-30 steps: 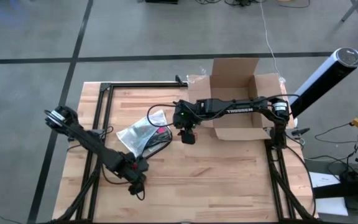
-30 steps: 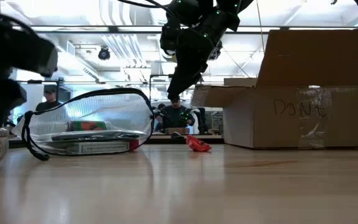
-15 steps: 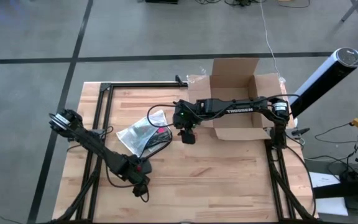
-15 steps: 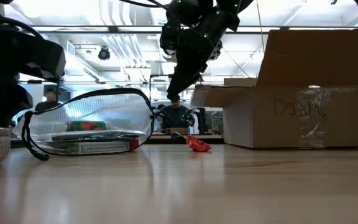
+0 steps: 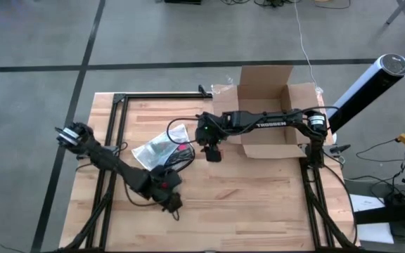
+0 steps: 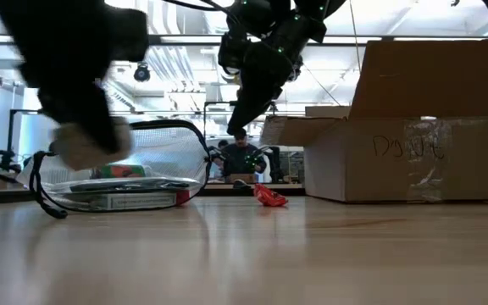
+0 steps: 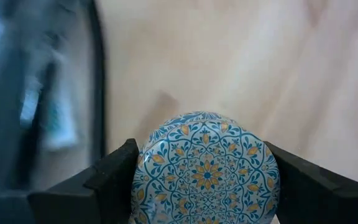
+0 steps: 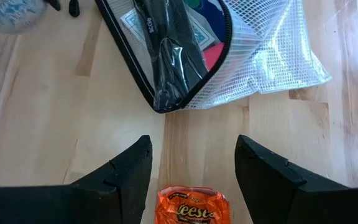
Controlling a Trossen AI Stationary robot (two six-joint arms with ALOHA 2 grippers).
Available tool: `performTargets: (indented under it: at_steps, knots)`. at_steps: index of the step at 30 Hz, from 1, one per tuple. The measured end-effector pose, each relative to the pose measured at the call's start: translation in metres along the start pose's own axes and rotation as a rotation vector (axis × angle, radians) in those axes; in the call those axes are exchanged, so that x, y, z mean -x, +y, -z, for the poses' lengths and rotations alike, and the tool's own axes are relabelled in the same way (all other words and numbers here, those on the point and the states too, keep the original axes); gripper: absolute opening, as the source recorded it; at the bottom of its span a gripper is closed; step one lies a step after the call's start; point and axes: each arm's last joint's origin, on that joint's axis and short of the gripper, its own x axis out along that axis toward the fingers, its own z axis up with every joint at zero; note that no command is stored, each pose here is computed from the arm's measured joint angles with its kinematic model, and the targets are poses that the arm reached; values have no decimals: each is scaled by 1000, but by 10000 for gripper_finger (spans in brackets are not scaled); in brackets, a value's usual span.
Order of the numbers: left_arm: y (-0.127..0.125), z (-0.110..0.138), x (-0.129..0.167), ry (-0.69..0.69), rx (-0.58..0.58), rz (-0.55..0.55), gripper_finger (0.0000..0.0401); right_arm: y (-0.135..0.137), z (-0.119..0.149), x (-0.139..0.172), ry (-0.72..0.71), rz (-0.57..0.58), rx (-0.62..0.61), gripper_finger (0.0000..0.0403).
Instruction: Unpack boxes
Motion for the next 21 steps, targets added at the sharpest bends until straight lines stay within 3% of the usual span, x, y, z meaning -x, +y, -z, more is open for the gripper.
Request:
performTargets:
  at_steps: [12,21]
  knots:
    - [52,-55,-24,-94,202,-222,274,-16,6,3,24,19,-7,199]
    - [80,-64,-35,-22,249,-359,274,-22,8,5,28,27,-16,199]
